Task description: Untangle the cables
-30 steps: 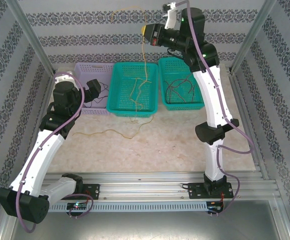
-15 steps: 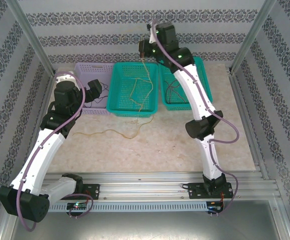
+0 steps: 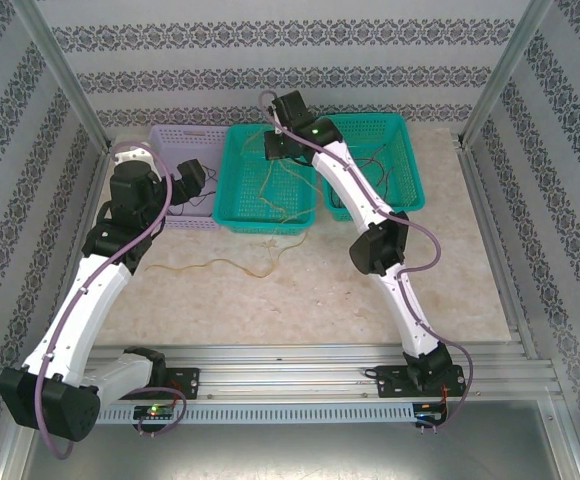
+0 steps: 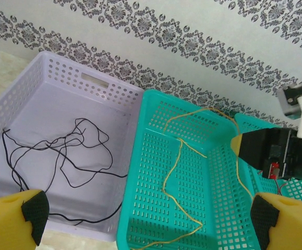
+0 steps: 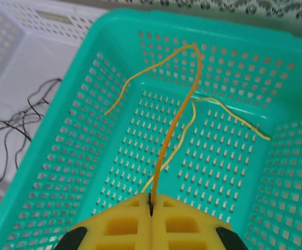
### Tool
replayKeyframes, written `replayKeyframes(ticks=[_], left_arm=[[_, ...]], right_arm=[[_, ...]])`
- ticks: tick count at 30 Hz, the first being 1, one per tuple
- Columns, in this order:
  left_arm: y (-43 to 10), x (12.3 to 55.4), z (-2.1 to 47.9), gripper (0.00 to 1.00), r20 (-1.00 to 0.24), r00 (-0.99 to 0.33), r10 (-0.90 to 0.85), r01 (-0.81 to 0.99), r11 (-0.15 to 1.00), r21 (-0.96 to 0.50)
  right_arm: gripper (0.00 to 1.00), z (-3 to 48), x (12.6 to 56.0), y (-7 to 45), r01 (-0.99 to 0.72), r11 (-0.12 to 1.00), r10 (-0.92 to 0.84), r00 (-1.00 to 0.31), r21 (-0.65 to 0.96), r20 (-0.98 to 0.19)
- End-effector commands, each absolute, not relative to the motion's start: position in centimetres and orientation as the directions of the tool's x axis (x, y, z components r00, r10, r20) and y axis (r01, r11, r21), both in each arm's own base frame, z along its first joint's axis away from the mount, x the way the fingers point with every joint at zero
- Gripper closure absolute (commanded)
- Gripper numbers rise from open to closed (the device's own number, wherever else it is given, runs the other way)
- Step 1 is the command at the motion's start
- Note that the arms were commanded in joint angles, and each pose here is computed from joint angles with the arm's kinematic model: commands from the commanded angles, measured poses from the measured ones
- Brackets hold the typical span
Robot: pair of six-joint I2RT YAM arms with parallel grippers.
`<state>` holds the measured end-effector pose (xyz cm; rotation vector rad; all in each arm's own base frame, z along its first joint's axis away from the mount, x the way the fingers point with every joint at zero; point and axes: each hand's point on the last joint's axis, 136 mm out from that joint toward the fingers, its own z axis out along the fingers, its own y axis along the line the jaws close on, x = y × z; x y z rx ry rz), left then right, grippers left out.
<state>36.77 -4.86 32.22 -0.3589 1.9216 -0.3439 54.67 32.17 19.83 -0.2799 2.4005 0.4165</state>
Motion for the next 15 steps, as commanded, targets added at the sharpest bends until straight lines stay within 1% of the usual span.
replayKeyframes(ticks=[1, 5, 15], left_arm=[[-4.9, 37.2, 33.0, 0.0, -0.841, -0.335, -0.425, -0.071, 0.901, -0.427], [-5.0, 37.2, 32.9, 0.0, -0.84, -0.338, -0.425, -0.07, 0.901, -0.428], [-5.2, 37.4, 32.7, 0.0, -0.836, -0.348, -0.425, -0.064, 0.9, -0.431]], right_arm=[[1.0, 17.9, 54.2, 31.9, -0.32, 0.929, -0.141, -0.77, 0.185, -0.623], [0.99, 15.9, 53.8, 32.1, -0.326, 0.933, -0.177, -0.787, 0.154, -0.591], [1.0, 10.4, 52.1, 33.1, -0.365, 0.929, -0.287, -0.818, 0.065, -0.498]])
